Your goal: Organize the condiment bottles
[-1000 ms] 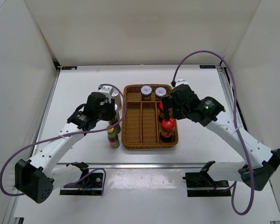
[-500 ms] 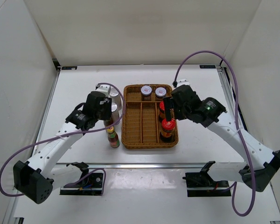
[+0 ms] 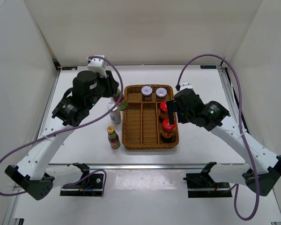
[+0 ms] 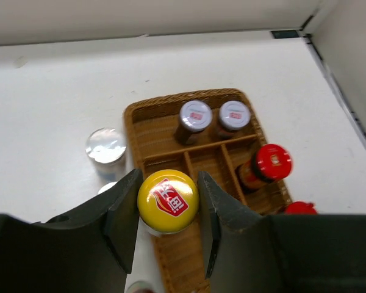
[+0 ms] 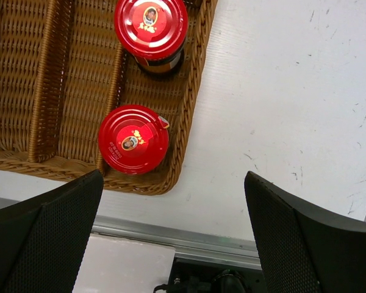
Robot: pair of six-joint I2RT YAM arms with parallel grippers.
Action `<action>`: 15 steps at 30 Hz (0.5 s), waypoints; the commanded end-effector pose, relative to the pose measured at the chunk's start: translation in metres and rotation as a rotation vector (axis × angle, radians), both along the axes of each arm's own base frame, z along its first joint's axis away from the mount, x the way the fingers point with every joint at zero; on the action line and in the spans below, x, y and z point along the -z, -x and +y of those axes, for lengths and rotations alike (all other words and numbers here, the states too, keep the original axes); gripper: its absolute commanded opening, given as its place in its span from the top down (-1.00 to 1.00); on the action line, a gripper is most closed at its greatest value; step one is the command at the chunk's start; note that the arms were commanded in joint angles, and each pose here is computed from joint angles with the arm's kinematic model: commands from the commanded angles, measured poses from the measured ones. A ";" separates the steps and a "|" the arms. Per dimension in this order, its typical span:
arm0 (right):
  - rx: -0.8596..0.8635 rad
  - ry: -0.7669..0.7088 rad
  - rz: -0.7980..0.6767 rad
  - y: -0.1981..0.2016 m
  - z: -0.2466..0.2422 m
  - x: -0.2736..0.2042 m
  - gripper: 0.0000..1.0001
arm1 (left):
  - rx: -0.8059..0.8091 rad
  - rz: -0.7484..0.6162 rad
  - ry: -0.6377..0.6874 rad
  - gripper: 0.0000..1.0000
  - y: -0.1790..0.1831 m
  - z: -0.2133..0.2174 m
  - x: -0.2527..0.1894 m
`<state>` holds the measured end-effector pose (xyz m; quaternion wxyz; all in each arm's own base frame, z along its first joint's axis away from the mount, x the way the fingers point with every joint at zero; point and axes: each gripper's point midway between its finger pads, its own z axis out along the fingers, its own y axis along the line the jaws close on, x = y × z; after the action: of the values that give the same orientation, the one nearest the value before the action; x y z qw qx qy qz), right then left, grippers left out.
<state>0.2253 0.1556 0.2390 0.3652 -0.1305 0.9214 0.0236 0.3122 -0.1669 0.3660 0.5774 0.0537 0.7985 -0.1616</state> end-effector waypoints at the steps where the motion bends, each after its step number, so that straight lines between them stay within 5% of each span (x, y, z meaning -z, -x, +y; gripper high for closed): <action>1: 0.021 0.000 -0.027 0.005 -0.011 -0.006 -0.98 | 0.115 -0.087 0.109 0.79 -0.009 -0.046 -0.037; 15: 0.057 0.039 -0.036 0.031 -0.048 -0.011 -0.98 | 0.256 -0.008 0.063 0.79 -0.044 -0.156 0.050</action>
<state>0.2015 0.1208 0.2497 0.3785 -0.1191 0.9179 0.0087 0.3458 -0.3039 0.2530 0.4792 0.1563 0.8397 -0.2020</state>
